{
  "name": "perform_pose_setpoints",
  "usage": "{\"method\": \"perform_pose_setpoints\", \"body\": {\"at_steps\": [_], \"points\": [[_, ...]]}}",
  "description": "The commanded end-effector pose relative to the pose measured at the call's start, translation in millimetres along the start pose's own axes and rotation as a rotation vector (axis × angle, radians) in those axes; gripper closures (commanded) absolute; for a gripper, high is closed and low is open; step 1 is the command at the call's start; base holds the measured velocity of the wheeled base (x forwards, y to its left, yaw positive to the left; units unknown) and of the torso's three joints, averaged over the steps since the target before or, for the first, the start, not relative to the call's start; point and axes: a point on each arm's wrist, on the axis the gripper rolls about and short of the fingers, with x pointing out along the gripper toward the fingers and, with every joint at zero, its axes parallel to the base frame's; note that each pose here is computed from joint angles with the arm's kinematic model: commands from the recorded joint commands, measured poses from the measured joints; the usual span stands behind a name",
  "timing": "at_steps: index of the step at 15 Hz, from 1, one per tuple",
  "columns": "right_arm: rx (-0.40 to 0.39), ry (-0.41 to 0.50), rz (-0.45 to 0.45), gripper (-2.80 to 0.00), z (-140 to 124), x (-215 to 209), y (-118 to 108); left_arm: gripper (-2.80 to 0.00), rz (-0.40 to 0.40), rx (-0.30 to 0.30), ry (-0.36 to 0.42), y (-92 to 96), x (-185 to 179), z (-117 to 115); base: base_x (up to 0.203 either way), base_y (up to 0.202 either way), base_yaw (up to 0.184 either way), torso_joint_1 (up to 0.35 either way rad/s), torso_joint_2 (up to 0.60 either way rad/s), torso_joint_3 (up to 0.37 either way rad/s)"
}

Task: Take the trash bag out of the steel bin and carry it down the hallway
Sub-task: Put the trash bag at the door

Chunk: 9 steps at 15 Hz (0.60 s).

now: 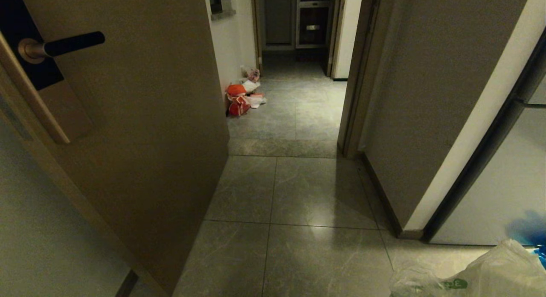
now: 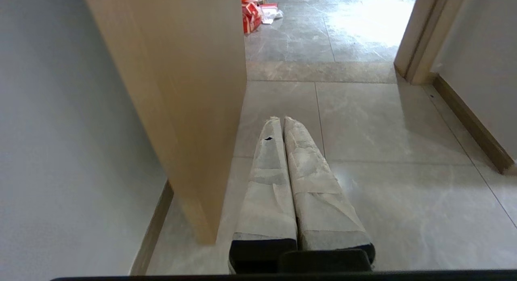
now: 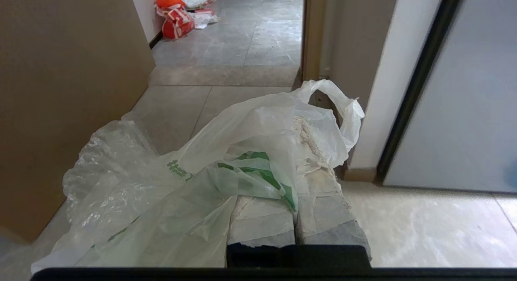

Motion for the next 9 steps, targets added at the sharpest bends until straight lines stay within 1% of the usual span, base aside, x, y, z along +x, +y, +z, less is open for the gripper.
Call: {"method": "perform_pose_setpoints", "body": {"at_steps": [1, 9], "points": [[0.0, 0.015, 0.001, 0.0, -3.8, 1.0, 0.0, 0.0, 0.0, 0.0, 0.002, 0.0, 0.2, -0.3, 0.189, 0.0, 0.005, -0.001, 0.0, 0.007], [0.0, 0.015, 0.001, 0.0, -3.8, 1.0, 0.0, 0.0, 0.0, 0.0, 0.0, 0.0, 0.1, 0.0, 0.193, 0.0, 0.001, 0.003, 0.01, 0.004]]}}
